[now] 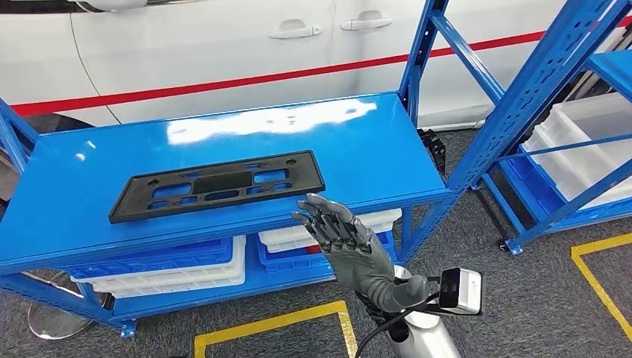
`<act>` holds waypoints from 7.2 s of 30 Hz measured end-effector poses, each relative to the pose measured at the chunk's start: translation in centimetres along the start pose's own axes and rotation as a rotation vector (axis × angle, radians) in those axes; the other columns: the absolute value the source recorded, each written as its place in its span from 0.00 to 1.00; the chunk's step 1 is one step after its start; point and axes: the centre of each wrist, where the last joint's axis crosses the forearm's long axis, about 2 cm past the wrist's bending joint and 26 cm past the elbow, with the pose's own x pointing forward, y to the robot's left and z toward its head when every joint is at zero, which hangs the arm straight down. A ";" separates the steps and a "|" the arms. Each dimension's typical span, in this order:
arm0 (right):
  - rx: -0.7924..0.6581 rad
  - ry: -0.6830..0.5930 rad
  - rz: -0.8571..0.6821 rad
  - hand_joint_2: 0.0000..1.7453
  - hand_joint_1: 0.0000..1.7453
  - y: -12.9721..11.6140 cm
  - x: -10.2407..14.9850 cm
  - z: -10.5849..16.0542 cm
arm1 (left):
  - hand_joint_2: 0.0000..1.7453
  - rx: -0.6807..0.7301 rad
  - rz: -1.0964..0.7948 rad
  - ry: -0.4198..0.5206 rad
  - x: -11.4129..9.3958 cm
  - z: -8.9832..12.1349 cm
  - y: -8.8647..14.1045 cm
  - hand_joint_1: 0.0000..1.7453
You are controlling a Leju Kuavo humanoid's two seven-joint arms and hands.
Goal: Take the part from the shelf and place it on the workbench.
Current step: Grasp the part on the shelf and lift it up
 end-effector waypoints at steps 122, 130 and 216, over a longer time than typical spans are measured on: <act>0.344 0.800 1.321 1.00 0.00 -1.0 -10.6 -8.0 | 0.00 -0.030 0.025 -0.026 2.0 0.0 -0.8 0.00; 0.383 0.927 1.281 1.00 0.00 -2.1 -12.1 -6.7 | 0.00 -0.028 0.028 -0.030 2.4 0.0 -0.7 0.00; 0.238 1.316 1.610 1.00 1.00 -7.3 -11.6 -2.9 | 0.00 -0.035 0.041 -0.071 2.8 -0.1 -0.4 0.00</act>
